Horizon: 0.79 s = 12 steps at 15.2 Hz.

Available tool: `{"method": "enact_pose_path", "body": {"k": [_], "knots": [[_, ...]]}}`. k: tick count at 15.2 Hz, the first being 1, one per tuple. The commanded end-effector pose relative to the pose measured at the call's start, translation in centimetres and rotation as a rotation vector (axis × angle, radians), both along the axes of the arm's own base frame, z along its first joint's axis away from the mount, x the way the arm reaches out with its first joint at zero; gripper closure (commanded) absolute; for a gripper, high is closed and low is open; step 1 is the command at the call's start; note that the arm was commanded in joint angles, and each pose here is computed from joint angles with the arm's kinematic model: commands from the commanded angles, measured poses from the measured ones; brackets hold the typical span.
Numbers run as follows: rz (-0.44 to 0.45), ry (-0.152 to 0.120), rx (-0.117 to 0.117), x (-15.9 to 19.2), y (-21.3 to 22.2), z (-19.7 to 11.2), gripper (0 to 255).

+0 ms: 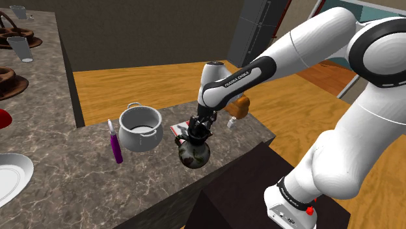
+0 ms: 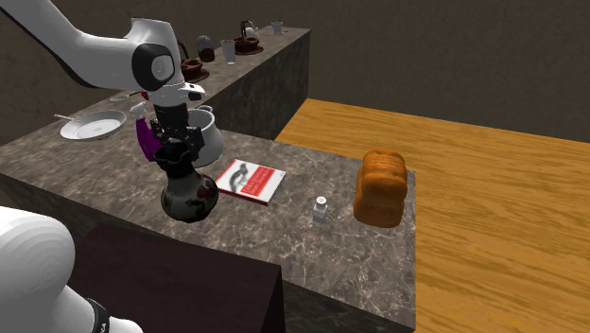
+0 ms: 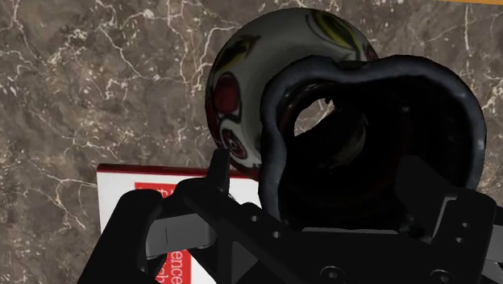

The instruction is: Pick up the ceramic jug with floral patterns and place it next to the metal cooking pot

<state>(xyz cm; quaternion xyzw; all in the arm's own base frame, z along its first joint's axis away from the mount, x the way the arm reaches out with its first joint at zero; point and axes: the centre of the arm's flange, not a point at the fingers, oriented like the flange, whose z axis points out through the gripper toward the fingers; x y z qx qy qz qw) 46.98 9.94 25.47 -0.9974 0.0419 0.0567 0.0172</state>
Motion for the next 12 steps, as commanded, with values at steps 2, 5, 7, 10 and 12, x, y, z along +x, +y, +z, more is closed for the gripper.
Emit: {"method": "enact_pose_path", "body": {"k": [2,5,7,10,12], "knots": [[0.001,0.000,0.000,0.3,0.0,2.6,0],[0.001,0.000,0.000,0.6,-0.1,5.0,0],[0.001,0.000,0.000,0.6,-0.1,5.0,0],[0.001,0.000,0.000,0.6,-0.1,5.0,0],[0.001,0.000,0.000,0.6,-0.1,5.0,0]]}}
